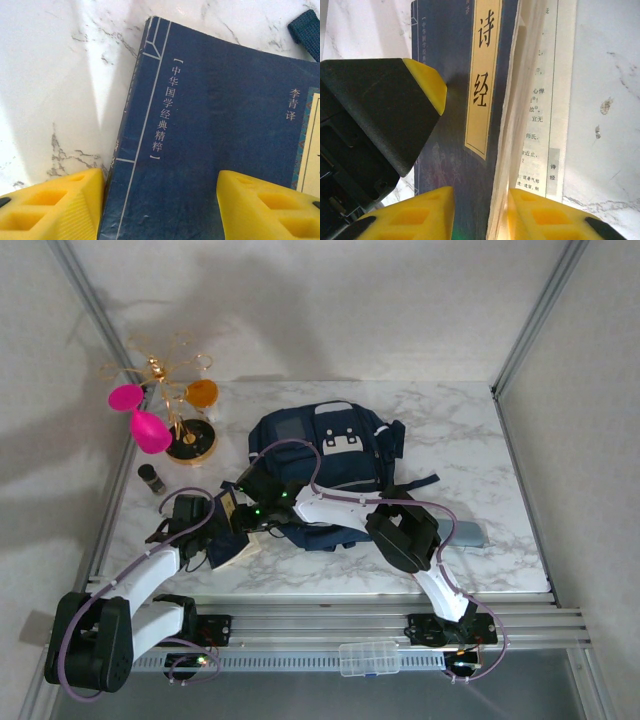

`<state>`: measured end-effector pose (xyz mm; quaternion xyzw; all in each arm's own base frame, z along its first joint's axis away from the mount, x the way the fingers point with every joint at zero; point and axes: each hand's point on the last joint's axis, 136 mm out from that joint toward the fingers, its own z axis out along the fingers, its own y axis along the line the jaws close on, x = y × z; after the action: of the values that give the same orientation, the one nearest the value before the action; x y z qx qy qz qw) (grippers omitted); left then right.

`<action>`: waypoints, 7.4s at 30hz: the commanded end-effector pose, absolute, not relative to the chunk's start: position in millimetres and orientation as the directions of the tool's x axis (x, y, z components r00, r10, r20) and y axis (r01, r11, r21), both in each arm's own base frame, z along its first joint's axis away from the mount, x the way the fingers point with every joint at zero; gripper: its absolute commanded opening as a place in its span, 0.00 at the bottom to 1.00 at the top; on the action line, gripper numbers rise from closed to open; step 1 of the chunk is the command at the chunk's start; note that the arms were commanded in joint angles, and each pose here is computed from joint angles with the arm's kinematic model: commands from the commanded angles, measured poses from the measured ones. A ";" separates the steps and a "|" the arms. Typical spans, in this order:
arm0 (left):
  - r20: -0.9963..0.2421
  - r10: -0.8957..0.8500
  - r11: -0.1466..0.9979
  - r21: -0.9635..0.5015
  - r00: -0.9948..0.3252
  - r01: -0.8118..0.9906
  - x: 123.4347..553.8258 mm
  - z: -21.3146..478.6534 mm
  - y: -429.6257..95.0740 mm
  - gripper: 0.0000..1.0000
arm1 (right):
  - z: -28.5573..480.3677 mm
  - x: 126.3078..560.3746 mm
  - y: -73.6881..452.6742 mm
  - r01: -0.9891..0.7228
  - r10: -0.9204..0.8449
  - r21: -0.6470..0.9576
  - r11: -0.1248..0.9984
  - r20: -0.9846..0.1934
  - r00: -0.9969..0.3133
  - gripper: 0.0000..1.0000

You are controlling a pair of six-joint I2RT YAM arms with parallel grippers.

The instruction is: Pack books, pencil case, and school supplies into a backpack

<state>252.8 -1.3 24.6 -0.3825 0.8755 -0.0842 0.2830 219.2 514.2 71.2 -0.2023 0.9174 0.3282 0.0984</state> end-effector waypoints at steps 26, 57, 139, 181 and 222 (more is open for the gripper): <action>-0.545 -0.700 0.712 -0.580 -0.461 -0.395 285.4 201.6 -19.2 0.97 | 273.1 216.2 464.8 -0.533 -0.136 0.818 0.217 -0.515 -0.846 0.00; -0.362 -0.586 0.263 -0.931 -0.725 0.252 277.9 304.1 -224.1 0.57 | 314.2 254.4 323.8 -0.568 0.028 0.804 0.176 -0.580 -0.814 0.00; -0.604 0.458 0.835 0.041 -0.653 0.548 313.4 133.8 -348.2 0.03 | 225.0 311.2 83.9 -0.003 0.543 0.790 0.613 -0.424 -0.725 0.00; -0.908 -0.054 0.966 -0.153 -0.416 0.208 363.4 348.2 -318.4 0.00 | 113.9 350.9 244.5 -0.101 0.182 0.760 0.642 -0.278 -0.943 0.43; -0.751 -0.349 0.866 -0.487 -0.561 0.112 352.5 315.3 -362.5 0.00 | 102.8 361.6 226.9 -0.180 0.171 0.552 0.815 -0.524 -0.834 0.18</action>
<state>349.2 -347.4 282.5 -0.0158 0.8810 -0.1806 0.4370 359.4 233.3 79.3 0.0216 0.9193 0.2959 0.2585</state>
